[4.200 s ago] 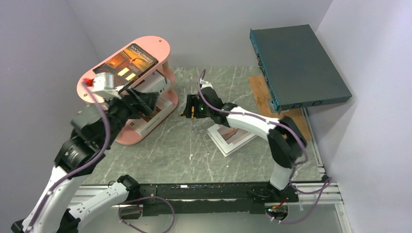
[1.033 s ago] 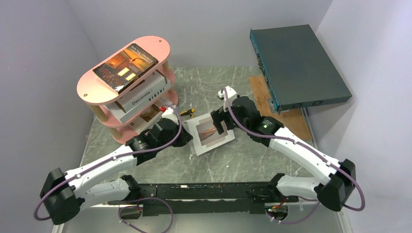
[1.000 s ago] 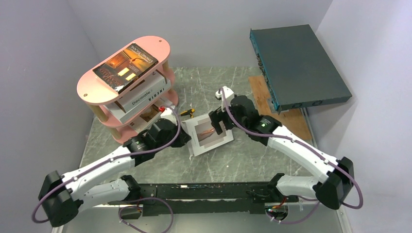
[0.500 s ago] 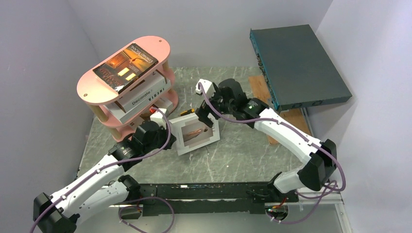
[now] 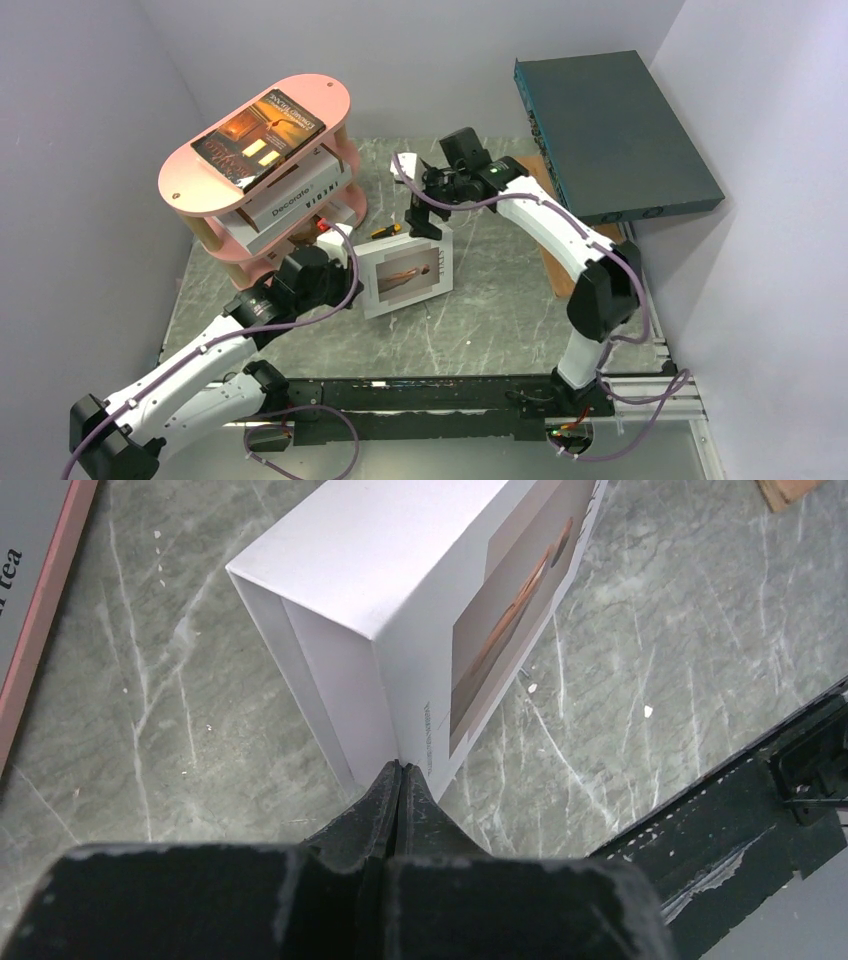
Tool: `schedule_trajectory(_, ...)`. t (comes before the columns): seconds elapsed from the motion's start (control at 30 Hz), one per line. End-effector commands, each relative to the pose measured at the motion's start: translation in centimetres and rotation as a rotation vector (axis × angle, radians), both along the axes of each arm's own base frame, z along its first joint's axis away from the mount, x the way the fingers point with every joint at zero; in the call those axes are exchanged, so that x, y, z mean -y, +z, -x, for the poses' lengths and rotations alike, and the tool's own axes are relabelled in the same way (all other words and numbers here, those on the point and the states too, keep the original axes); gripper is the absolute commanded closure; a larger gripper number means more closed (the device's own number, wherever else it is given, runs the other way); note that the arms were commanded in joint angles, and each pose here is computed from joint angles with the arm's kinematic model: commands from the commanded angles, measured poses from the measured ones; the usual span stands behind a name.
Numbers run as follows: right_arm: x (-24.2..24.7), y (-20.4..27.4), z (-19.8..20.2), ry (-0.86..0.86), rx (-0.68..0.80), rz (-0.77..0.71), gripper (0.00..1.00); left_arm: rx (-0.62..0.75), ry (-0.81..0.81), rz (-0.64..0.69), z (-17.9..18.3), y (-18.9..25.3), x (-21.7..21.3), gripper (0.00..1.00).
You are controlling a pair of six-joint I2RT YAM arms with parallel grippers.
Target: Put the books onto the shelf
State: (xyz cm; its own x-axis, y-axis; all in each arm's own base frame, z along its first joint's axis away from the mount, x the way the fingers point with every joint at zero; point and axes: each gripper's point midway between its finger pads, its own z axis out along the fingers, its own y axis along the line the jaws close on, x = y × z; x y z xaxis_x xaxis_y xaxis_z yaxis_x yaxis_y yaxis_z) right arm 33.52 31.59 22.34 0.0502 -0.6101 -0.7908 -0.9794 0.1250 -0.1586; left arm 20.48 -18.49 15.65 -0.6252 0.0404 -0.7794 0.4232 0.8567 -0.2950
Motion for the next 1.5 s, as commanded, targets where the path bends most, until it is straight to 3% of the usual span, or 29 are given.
schedule_trajectory(0.0, -1.6, 0.1, 1.6, 0.158, -0.065, -0.027, 0.00, 0.061, -0.030, 0.002, -0.7, 1.8, 0.4, 1.00)
schedule_trajectory(0.2, -2.7, -1.5, 3.3, 0.277, -0.142, -0.068, 0.05, 0.082, -0.024, -0.002, -0.9, 2.1, 0.1, 1.00)
schedule_trajectory(0.53, -3.9, -3.9, 4.3, 0.345, -0.308, -0.092, 0.09, 0.105, -0.020, -0.039, -1.2, 2.4, -0.4, 1.00)
schedule_trajectory(0.77, -3.3, -4.1, 5.5, 0.342, -0.327, -0.097, 0.10, 0.121, 0.004, -0.046, -1.7, 2.6, -0.7, 1.00)
schedule_trajectory(1.07, -3.1, -3.7, 7.6, 0.357, -0.348, -0.103, 0.20, 0.133, 0.024, -0.089, -2.7, 3.0, -1.0, 1.00)
schedule_trajectory(1.47, -3.6, -1.9, 8.9, 0.357, -0.343, -0.120, 0.46, 0.159, 0.044, -0.094, -3.6, 3.9, -1.1, 1.00)
